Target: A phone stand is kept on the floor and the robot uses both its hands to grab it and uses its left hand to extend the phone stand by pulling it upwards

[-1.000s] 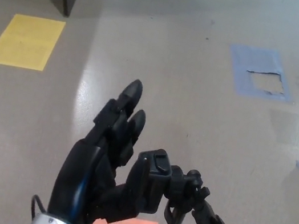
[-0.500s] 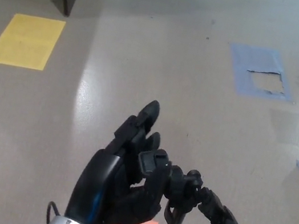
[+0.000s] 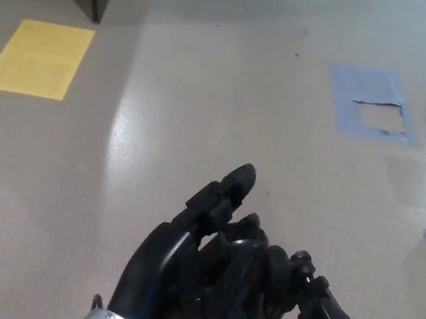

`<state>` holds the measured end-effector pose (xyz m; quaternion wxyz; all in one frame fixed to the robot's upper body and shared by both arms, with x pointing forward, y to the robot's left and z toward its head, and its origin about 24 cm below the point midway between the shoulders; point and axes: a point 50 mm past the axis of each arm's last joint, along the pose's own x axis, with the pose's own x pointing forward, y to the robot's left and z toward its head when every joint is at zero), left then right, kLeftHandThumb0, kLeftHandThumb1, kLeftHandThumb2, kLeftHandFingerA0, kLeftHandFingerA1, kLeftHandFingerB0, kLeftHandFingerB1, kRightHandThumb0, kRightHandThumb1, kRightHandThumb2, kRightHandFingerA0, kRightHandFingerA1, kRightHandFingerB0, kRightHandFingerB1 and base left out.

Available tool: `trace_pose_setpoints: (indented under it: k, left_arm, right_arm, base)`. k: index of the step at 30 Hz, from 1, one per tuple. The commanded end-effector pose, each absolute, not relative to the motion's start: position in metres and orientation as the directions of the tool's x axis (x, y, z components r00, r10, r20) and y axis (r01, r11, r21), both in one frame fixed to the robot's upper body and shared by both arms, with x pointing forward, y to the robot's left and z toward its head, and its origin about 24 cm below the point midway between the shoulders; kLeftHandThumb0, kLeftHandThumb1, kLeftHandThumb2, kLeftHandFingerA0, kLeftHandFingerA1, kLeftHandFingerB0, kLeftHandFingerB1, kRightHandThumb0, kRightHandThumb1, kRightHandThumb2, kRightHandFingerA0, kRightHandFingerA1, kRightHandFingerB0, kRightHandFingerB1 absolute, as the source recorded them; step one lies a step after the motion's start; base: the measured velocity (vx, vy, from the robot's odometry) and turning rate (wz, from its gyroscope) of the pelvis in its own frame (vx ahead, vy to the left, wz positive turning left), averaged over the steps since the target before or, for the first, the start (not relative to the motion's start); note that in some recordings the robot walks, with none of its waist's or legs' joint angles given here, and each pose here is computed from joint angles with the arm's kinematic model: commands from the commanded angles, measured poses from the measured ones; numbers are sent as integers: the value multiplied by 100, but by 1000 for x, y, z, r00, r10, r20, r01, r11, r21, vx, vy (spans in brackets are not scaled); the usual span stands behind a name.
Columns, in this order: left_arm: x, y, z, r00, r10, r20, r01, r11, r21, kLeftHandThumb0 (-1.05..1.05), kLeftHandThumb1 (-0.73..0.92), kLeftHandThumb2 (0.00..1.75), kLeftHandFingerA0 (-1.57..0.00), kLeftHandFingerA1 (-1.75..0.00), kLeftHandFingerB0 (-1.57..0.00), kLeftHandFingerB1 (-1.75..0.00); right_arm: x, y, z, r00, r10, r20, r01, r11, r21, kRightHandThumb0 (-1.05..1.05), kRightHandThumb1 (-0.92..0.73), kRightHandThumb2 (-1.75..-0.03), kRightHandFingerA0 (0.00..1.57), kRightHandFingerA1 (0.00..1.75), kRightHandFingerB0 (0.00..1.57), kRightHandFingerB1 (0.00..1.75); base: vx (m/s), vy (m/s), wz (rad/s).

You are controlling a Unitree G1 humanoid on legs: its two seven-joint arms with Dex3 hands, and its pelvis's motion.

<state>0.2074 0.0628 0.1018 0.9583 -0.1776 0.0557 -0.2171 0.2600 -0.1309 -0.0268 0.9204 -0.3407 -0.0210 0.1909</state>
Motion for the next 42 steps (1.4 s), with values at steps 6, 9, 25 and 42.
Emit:
trace_pose_setpoints:
  k: [6,9,25,42]
  left_arm:
    - [213,54,85,886,-425,-187,342,870,-356,-80,50,56,-5,-33,-9,-25]
    - [217,59,82,916,-351,-196,322,932,-165,-76,46,57,-7,-33,-10,-24]
    - [213,44,100,943,-289,-165,281,957,-69,-49,31,68,-45,-57,-42,-47]
    - [208,24,96,933,-307,-189,296,951,-85,-27,71,64,-90,-175,-58,-175]
  right_arm:
    - [260,-130,-24,928,365,-71,-332,730,-597,-88,-46,-99,0,72,21,77]
    - [261,-130,-24,930,358,-82,-336,739,-584,-48,-3,-82,12,65,11,63]
    - [263,-124,-25,942,321,-104,-303,669,-679,-103,-46,-96,14,85,31,86]
    - [265,-126,-27,906,398,-141,-332,467,-820,-60,-32,-104,8,69,6,65]
  base:
    - [0,0,0]
    - [0,0,0]
    - [0,0,0]
    - [0,0,0]
